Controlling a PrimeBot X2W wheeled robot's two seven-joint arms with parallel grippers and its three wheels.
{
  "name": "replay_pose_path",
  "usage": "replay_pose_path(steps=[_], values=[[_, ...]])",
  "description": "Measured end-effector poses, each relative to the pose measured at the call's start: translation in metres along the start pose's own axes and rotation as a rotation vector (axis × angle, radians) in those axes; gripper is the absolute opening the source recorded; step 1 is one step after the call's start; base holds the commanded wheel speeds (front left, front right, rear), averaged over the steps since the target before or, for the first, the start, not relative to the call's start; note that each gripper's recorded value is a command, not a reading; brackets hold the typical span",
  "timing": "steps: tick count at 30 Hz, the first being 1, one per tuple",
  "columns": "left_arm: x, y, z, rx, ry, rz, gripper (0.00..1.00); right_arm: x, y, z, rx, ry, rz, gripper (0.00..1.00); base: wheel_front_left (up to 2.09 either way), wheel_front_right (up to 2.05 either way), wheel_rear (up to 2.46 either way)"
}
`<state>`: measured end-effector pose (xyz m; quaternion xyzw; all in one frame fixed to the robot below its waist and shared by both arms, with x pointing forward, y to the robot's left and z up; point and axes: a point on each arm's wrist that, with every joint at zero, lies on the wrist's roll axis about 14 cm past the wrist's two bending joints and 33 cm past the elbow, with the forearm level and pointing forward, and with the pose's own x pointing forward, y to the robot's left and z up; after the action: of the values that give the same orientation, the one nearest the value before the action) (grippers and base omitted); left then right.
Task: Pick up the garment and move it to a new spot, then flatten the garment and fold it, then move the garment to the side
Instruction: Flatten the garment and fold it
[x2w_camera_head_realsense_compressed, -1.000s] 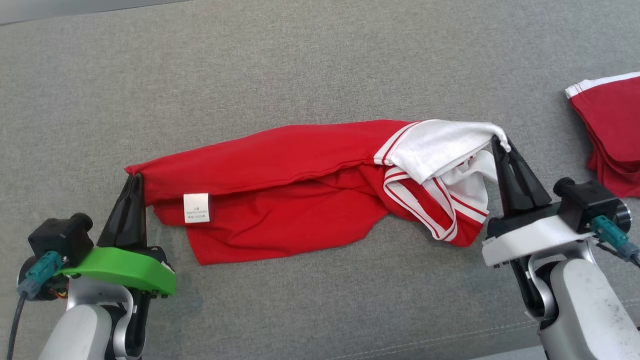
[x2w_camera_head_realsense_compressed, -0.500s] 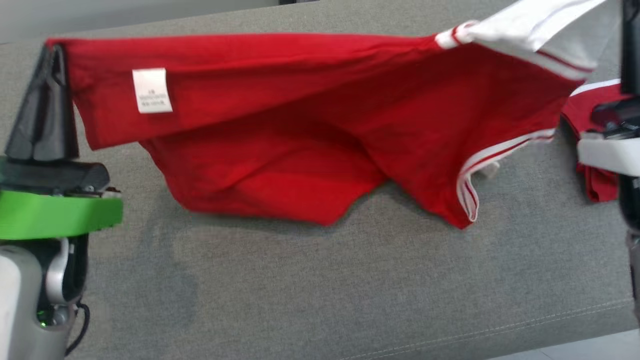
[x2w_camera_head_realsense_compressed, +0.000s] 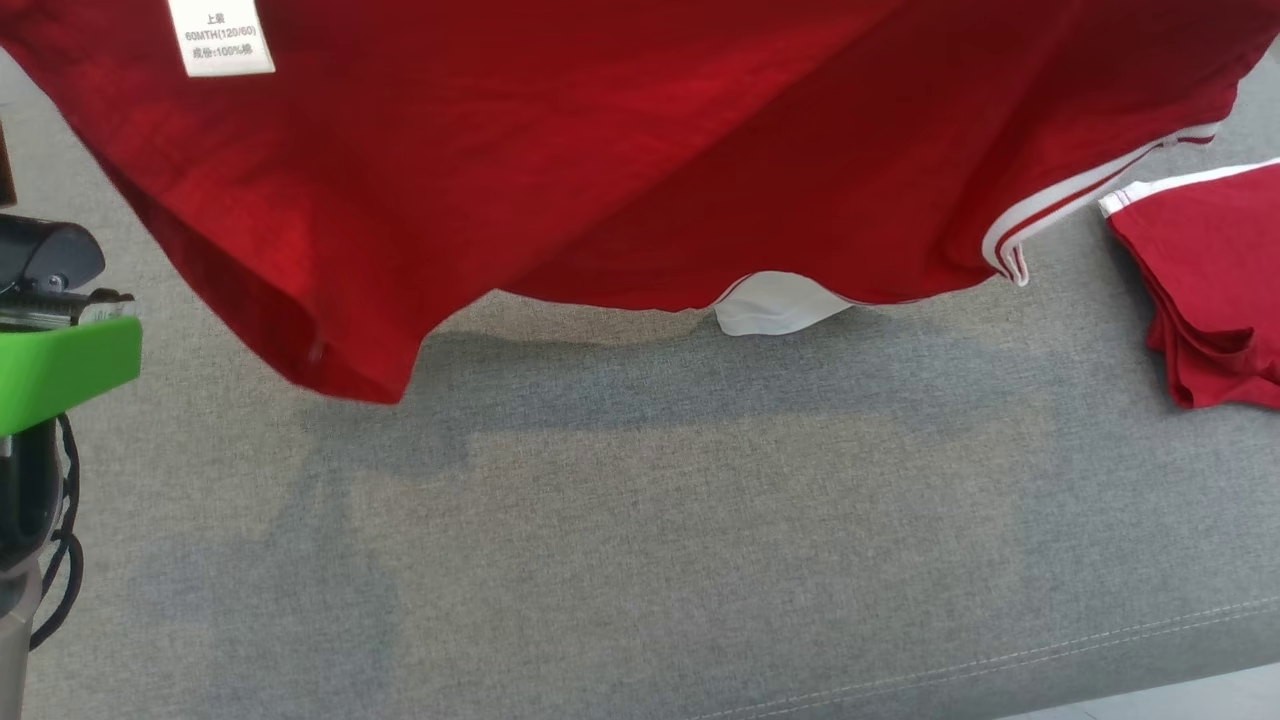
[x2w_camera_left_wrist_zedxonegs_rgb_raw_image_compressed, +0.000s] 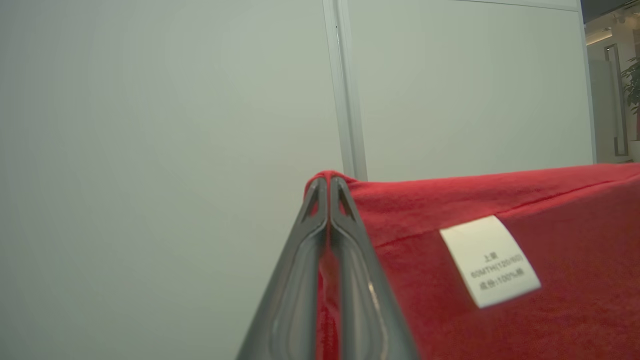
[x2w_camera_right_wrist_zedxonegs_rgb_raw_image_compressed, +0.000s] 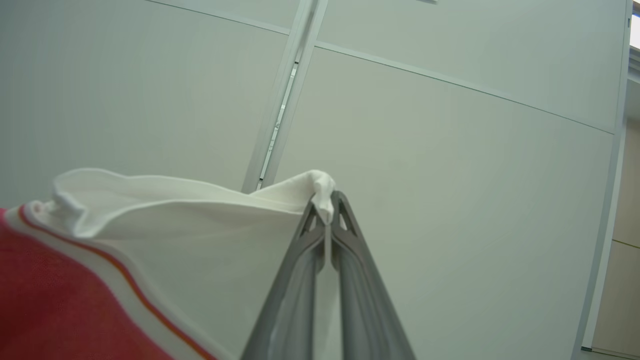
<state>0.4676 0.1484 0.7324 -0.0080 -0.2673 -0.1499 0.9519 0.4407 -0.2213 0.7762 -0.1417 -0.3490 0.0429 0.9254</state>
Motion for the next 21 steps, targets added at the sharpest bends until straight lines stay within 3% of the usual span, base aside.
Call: replay_pose_path(steps=[9, 16, 21], values=[[0.031, -0.002, -0.025, -0.027, 0.024, -0.05, 0.0, 0.029, 0.012, -0.045, 0.082, 0.075, 0.043, 0.0, 0.0, 0.0, 0.0], [0.094, 0.009, -0.045, -0.007, -0.011, -0.077, 0.0, 0.093, 0.021, -0.067, 0.097, 0.029, 0.077, 0.0, 0.0, 0.0, 0.0], [0.13, 0.035, -0.055, 0.007, -0.039, -0.017, 0.0, 0.138, 0.023, -0.067, 0.134, -0.053, 0.048, 0.0, 0.0, 0.0, 0.0]])
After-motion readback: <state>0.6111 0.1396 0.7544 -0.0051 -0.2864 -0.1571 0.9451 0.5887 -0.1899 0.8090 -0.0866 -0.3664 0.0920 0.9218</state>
